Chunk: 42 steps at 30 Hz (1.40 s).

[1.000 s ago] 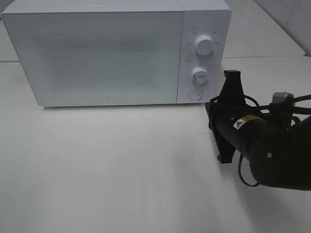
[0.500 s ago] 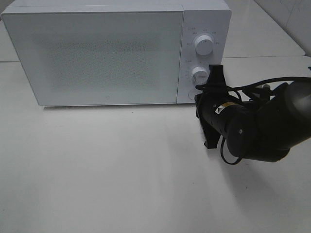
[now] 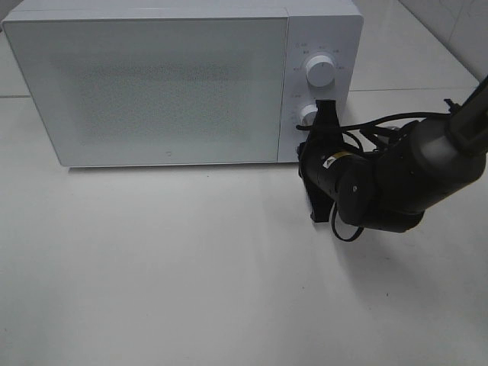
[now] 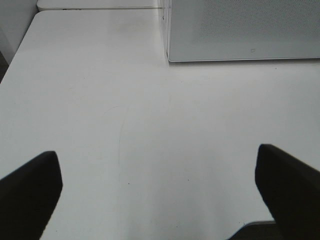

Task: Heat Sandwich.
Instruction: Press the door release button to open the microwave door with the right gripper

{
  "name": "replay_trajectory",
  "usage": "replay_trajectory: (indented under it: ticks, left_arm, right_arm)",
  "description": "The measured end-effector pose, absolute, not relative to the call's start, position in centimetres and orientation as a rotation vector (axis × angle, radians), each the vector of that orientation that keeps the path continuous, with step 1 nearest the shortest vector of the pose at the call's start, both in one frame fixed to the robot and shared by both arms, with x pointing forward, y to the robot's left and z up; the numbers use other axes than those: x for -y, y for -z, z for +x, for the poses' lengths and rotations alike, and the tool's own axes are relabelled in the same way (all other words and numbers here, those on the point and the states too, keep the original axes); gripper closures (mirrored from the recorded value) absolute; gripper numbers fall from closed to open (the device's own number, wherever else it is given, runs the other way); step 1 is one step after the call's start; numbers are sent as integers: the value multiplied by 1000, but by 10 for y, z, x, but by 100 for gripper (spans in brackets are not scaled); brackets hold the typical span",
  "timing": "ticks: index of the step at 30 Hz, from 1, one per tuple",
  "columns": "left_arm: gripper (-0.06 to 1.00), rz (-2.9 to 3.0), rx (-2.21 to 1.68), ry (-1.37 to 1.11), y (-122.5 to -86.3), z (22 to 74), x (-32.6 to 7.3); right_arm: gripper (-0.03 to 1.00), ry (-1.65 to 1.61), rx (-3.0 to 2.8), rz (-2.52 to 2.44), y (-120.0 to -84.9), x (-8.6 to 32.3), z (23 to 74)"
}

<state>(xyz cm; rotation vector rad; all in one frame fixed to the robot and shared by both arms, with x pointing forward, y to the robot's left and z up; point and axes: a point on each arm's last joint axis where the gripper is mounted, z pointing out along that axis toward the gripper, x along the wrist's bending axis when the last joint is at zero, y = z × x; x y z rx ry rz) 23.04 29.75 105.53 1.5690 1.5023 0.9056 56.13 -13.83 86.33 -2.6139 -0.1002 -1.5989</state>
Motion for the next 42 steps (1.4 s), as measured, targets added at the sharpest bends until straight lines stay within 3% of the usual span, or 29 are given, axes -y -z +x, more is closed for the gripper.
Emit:
replay_trajectory:
  ticks: [42]
  left_arm:
    - [-3,1569,-1502,-906,-1055,230,-297]
  right_arm:
    - [97,1637,36,-2623,-850,144,584]
